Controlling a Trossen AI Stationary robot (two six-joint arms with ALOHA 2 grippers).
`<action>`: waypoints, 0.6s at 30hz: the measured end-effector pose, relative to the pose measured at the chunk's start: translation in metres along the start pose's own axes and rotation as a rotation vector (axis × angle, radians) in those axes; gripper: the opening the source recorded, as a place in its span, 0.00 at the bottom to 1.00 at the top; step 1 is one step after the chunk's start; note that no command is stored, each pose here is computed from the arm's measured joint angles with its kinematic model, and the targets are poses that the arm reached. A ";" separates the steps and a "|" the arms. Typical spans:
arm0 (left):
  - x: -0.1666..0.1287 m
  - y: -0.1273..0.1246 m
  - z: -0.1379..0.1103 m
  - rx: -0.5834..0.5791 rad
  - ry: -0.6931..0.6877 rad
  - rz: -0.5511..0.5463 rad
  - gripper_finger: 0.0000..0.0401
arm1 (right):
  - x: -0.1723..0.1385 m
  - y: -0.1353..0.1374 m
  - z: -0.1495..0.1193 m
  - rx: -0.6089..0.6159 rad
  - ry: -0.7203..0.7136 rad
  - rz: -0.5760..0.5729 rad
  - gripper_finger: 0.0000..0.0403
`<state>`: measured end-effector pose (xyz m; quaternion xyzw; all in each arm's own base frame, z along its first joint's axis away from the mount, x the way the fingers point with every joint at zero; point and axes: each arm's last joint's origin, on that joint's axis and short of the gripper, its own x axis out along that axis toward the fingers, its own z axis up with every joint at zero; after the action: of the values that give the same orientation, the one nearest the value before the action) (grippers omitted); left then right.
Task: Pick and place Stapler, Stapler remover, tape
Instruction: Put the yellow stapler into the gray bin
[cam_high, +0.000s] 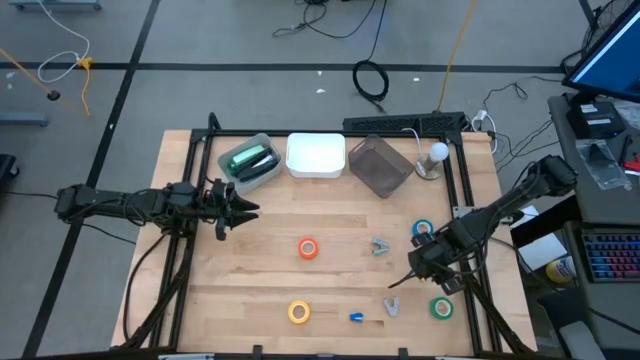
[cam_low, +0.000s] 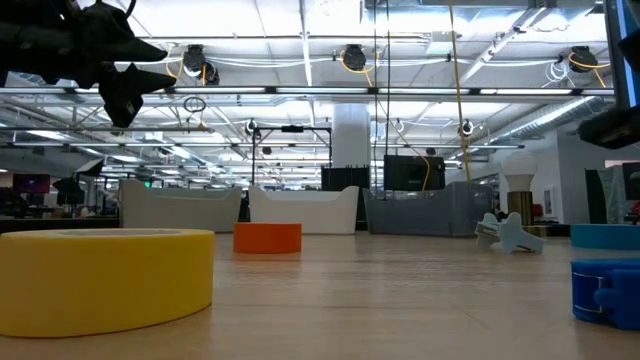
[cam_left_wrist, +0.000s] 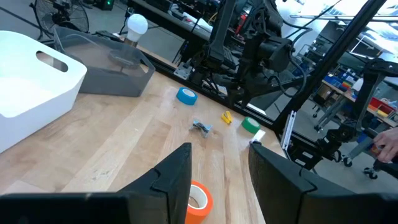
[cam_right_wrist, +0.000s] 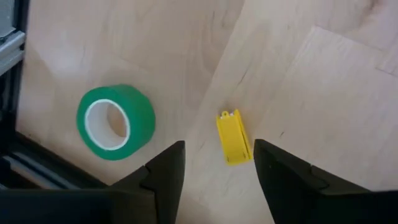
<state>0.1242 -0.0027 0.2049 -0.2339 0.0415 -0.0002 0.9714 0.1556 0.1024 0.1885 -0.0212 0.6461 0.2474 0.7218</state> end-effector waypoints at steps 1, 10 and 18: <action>0.000 0.000 0.000 0.000 0.000 0.000 0.40 | 0.003 -0.001 -0.001 0.008 -0.001 0.001 0.46; 0.000 0.000 0.000 -0.001 0.000 0.000 0.40 | 0.020 -0.007 -0.012 0.018 0.008 0.001 0.45; 0.000 0.000 0.000 -0.003 0.000 0.000 0.40 | 0.025 -0.009 -0.014 0.015 -0.005 0.003 0.45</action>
<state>0.1242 -0.0027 0.2049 -0.2354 0.0415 0.0000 0.9710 0.1474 0.0979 0.1596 -0.0141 0.6461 0.2437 0.7232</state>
